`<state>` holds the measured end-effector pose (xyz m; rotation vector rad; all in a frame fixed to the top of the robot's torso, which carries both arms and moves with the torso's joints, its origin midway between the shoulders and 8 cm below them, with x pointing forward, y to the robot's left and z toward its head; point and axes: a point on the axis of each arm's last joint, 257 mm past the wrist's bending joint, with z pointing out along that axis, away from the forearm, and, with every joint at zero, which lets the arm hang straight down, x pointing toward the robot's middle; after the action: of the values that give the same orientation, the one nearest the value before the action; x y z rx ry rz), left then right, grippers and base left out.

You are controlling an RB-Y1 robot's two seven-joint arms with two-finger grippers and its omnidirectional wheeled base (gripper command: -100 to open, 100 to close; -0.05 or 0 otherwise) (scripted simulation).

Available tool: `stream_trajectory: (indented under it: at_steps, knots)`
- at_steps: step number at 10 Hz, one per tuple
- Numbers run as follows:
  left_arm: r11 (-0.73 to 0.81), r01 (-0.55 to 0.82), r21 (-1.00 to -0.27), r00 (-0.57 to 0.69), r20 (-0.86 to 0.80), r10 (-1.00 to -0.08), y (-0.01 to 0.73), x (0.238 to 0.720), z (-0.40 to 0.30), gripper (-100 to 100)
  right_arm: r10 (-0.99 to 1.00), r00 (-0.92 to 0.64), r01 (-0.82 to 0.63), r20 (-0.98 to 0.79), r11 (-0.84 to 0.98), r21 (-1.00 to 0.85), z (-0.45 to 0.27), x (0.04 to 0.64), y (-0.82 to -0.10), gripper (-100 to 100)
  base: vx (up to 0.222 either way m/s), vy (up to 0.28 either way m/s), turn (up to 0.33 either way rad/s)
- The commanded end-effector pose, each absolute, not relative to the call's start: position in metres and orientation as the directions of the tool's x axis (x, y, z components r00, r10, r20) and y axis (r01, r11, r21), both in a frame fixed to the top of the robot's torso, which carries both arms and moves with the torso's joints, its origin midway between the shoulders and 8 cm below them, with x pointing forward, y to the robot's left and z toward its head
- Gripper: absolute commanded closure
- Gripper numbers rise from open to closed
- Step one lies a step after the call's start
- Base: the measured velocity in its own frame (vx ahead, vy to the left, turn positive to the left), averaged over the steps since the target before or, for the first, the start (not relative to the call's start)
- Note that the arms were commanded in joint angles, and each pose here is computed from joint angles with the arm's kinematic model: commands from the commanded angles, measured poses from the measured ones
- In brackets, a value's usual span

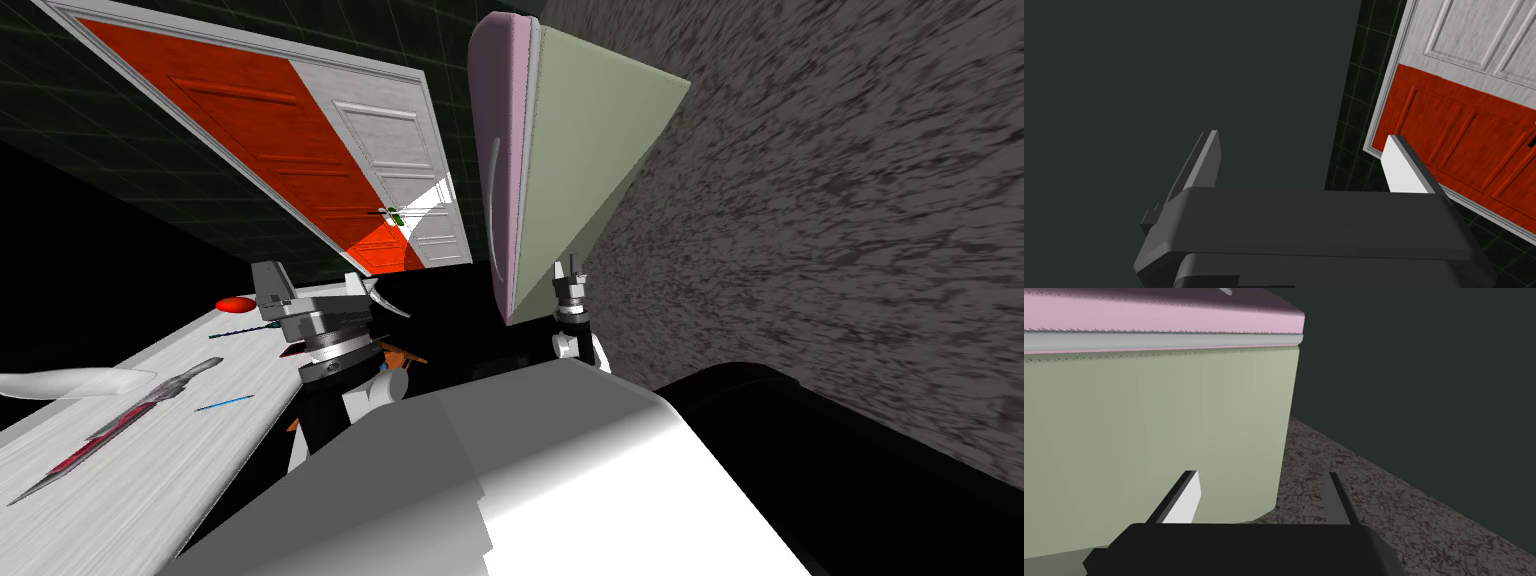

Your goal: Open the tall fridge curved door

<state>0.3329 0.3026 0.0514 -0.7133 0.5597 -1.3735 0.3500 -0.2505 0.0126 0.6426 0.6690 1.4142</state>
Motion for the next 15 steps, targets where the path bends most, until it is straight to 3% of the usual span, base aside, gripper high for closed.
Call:
stream_trajectory:
  at_steps: [1,9,10,15]
  knots:
    - [0.049,0.674,-0.737,0.127,0.050,-0.991,0.303,0.333,0.051,0,0.998,0.042,-0.662,-0.037,0.055,0.748,0.013,0.350,-0.251,0,0.000,0.000,0.000]
    - [0.049,0.674,-0.737,0.127,0.050,-0.991,0.303,0.333,0.052,0,0.998,0.042,-0.662,-0.037,0.055,0.747,0.013,0.350,-0.250,0,0.000,0.000,0.000]
    - [0.049,0.674,-0.737,0.127,0.050,-0.991,0.303,0.333,0.052,0,0.993,0.046,-0.664,-0.108,0.111,0.739,0.011,0.351,-0.244,-100,0.027,0.014,-0.050]
    - [0.049,0.674,-0.737,0.127,0.050,-0.991,0.303,0.333,0.051,0,0.968,0.085,-0.673,-0.234,0.229,0.704,0.008,0.355,-0.233,-100,0.041,0.021,-0.037]
